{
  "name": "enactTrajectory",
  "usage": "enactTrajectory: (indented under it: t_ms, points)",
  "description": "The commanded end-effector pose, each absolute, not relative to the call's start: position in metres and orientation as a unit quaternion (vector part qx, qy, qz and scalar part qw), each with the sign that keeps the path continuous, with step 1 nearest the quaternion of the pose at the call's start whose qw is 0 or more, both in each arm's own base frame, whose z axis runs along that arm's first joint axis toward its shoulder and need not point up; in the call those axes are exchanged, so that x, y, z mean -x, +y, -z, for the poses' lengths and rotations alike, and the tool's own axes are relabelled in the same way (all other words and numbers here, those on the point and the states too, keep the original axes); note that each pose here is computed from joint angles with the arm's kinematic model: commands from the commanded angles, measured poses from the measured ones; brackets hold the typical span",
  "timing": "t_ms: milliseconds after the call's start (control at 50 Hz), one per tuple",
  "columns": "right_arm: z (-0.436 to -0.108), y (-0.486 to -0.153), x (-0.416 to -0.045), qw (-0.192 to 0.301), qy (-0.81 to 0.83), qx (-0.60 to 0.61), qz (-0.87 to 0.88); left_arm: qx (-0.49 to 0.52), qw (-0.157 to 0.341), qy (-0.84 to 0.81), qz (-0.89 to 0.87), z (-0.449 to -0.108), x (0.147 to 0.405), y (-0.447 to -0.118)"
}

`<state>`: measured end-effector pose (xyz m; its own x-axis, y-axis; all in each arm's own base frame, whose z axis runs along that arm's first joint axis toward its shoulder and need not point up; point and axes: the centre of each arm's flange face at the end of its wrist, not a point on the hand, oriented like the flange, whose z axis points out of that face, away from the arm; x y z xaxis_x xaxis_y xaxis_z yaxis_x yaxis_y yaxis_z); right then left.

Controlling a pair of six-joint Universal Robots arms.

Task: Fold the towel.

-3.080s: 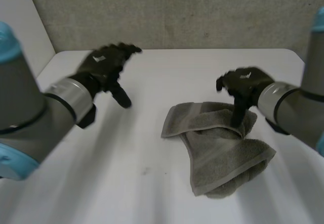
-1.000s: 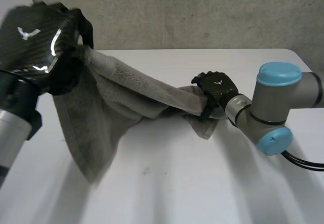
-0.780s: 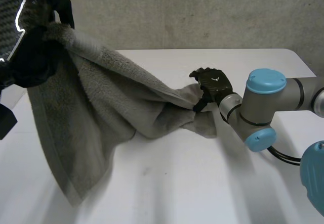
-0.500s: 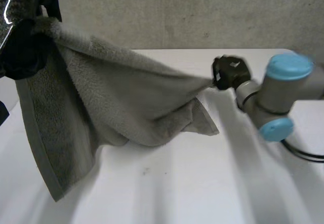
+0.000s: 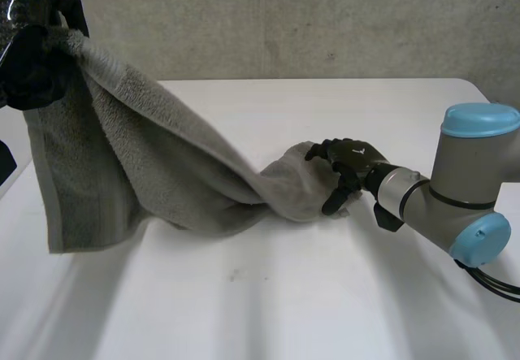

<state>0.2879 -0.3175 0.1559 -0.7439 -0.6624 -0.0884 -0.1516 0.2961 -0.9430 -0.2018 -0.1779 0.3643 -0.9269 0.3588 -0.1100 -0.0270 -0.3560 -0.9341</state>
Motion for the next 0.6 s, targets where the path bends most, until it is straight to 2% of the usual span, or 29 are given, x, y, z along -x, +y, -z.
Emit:
enactTrajectory:
  t_ms: [20, 320, 600]
  points:
    - [-0.146, -0.318, -0.29, 0.24, 0.774, 0.265, 0.523, 0.151, 0.119, -0.555, -0.809, -0.364, 0.203, -0.179]
    - [-0.113, -0.315, -0.302, 0.247, 0.776, 0.276, 0.51, 0.149, 0.12, -0.547, -0.815, -0.37, 0.202, -0.178]
    - [-0.111, -0.323, -0.316, 0.226, 0.754, 0.26, 0.56, 0.145, 0.127, -0.535, -0.822, -0.38, 0.203, -0.174]
